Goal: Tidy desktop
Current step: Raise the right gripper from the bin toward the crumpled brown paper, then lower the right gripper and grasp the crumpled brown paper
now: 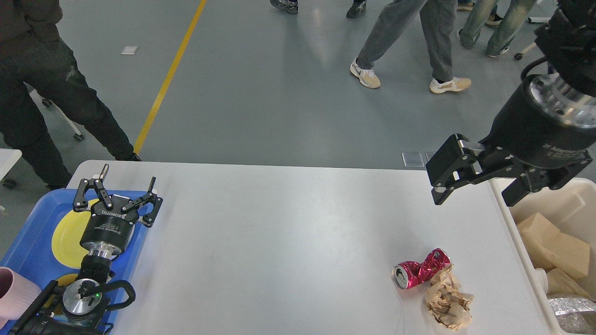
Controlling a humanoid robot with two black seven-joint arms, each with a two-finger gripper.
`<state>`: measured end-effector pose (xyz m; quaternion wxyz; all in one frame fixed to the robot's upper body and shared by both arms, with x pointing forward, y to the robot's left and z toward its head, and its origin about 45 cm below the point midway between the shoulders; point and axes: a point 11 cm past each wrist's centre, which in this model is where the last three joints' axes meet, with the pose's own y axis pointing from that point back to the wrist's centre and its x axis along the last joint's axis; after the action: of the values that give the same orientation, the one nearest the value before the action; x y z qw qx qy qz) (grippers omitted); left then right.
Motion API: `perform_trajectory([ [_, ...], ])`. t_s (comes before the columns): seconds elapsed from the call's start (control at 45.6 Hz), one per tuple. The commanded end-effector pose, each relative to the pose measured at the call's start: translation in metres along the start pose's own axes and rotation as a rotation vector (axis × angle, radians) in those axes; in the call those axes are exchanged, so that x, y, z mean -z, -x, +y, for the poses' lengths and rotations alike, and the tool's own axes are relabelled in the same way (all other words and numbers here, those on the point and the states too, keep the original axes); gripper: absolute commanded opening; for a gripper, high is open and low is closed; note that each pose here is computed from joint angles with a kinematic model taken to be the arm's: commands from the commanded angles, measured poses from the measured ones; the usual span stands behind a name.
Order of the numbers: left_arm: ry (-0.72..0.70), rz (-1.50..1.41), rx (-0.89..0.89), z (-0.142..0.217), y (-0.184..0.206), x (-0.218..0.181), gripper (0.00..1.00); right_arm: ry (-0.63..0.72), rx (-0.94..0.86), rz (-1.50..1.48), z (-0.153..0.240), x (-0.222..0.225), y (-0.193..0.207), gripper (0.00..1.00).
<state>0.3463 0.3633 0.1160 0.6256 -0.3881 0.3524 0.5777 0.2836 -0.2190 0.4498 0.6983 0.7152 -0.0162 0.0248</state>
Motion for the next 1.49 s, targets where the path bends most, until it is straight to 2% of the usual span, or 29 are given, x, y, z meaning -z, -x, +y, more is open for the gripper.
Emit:
perform_trajectory([
  [0.0,-0.001,0.001,0.002,0.0,0.0,0.001,0.97,0.005,0.019,-0.011,-0.009,-0.004,-0.002,1.0],
  [0.132,0.0,0.002,0.002,0.0,0.0,0.0,0.97,0.018,0.005,-0.044,-0.04,-0.014,-0.014,1.0],
  [0.351,-0.001,0.001,0.002,0.0,0.0,0.001,0.97,0.038,-0.018,-0.168,-0.13,-0.048,-0.026,1.0],
  [0.526,-0.001,0.001,0.002,0.0,0.0,0.001,0.97,0.109,0.051,-0.197,-0.211,-0.07,-0.004,1.0],
  [0.702,0.0,-0.001,0.002,0.0,0.0,0.0,0.97,0.156,0.08,-0.218,-0.271,-0.088,0.014,1.0],
  [1.008,-0.001,0.001,0.002,0.0,0.0,0.001,0.97,0.164,0.092,-0.264,-0.326,-0.1,0.038,1.0],
  [1.184,0.0,-0.001,0.003,0.0,0.0,0.0,0.97,0.106,0.115,-0.312,-0.356,-0.089,0.05,1.0],
  [1.469,0.0,0.002,0.003,0.0,0.0,0.0,0.97,0.101,0.064,-0.414,-0.38,-0.099,0.045,1.0],
])
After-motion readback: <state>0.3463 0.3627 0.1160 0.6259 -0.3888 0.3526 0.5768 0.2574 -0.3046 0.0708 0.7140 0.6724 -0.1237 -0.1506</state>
